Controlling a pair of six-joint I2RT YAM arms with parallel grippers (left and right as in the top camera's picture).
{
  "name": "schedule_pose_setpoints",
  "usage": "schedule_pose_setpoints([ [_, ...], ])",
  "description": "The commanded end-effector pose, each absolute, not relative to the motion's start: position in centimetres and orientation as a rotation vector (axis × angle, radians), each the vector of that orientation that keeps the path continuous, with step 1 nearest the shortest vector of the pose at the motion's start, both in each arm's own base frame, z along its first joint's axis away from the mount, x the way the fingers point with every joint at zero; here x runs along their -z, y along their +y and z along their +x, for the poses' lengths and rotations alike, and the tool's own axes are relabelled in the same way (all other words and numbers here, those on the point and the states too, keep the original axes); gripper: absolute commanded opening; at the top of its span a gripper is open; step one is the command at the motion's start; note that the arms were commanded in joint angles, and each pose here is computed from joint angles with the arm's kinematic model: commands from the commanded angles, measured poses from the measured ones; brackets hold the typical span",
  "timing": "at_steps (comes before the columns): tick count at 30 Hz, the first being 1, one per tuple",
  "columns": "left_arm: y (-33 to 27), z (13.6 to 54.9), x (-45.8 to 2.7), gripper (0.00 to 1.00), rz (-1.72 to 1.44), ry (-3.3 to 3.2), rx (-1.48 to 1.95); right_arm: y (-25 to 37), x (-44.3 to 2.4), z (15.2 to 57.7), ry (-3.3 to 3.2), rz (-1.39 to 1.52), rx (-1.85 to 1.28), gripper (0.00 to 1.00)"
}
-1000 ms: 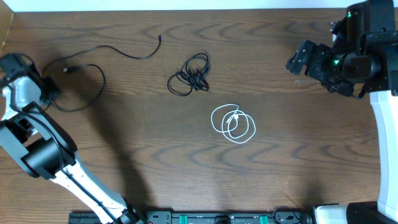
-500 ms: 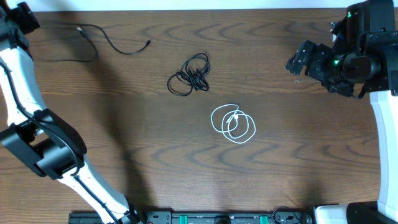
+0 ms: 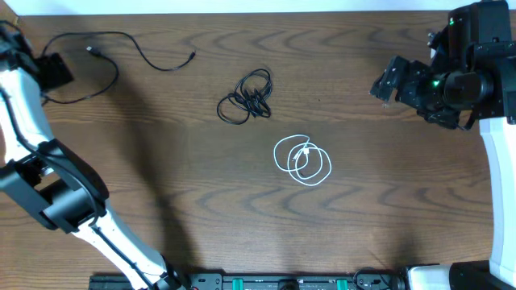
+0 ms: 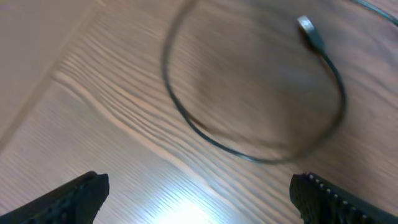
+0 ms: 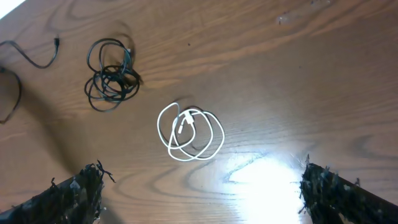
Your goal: Untangle cables
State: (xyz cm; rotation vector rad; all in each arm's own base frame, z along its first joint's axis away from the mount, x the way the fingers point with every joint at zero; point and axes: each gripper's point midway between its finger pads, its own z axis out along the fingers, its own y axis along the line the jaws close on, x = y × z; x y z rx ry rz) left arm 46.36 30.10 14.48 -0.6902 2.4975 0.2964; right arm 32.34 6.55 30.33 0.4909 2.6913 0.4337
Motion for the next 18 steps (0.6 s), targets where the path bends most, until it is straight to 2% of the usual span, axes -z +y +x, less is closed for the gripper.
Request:
schedule_pose_setpoints([
  [1, 27.3, 46.8, -12.6, 0.98, -0.748, 2.542, -0.205, 6.6, -30.3, 31.9, 2.704, 0.468, -0.426, 0.99],
  [8, 22.1, 46.9, -10.8, 0.98, -0.774, 2.632, -0.085, 6.6, -30.2, 31.7, 2.712, 0.472, -0.424, 0.99],
  [18, 7.3, 50.1, -11.7, 0.98, -0.464, 2.677, 0.552, 6.6, -29.9, 31.6, 2.731, 0.369, -0.4, 0.99],
])
